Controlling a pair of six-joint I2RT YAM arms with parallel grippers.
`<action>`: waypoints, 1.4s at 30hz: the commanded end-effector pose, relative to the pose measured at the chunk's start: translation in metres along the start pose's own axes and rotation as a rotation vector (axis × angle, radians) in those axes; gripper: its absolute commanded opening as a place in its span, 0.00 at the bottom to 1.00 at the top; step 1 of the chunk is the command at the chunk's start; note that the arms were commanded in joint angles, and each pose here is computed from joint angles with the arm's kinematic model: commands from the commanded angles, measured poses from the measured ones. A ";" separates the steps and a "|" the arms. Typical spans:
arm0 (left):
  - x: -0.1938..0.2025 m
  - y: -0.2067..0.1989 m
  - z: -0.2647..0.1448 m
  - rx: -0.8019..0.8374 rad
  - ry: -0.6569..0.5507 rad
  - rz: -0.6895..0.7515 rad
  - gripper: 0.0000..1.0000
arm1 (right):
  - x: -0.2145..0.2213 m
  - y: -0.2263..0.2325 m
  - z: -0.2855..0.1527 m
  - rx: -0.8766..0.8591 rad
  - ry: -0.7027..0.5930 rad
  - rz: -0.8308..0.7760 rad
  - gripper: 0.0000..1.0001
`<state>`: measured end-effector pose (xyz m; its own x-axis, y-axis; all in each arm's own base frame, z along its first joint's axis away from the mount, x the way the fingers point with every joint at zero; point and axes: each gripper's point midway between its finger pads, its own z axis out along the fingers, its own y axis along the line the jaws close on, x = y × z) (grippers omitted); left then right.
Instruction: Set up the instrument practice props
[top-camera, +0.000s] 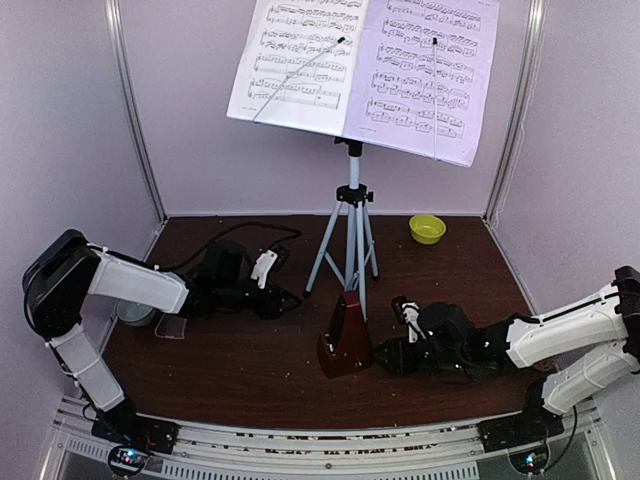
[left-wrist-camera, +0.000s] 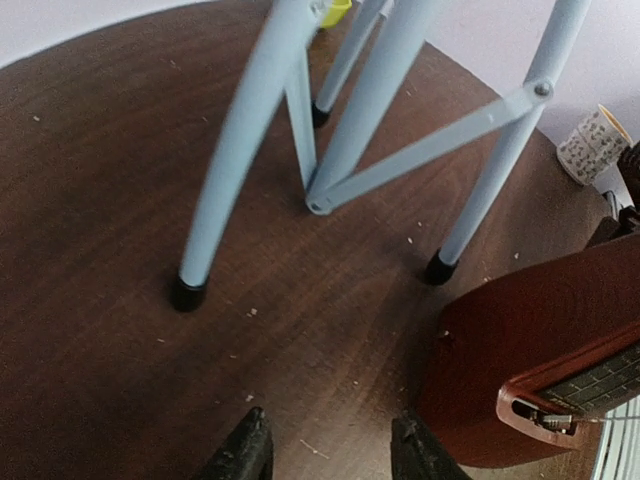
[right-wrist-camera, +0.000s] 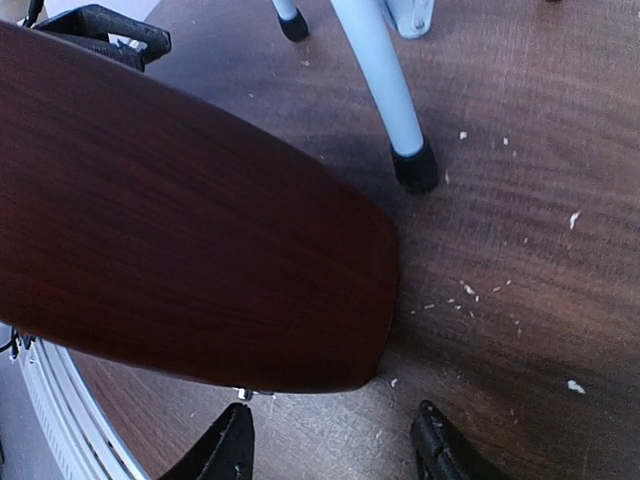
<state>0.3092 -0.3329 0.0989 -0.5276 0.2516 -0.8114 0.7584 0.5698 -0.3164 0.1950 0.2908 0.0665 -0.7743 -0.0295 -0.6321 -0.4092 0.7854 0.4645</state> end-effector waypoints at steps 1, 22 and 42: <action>-0.012 -0.022 0.015 0.114 -0.044 -0.049 0.39 | 0.005 0.008 0.006 -0.052 0.008 0.053 0.53; 0.016 -0.067 0.055 0.259 0.026 -0.173 0.32 | -0.005 0.006 0.022 -0.008 -0.008 0.060 0.46; 0.038 -0.087 0.037 0.328 -0.035 -0.309 0.29 | -0.048 -0.001 0.032 0.035 -0.068 0.016 0.43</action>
<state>0.2549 -0.3898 0.0608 -0.7510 0.1009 -0.6525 0.6257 0.4244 -0.6545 0.2230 0.3034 0.0539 -0.7985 -0.0099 -0.6019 -0.3578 0.8119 0.4613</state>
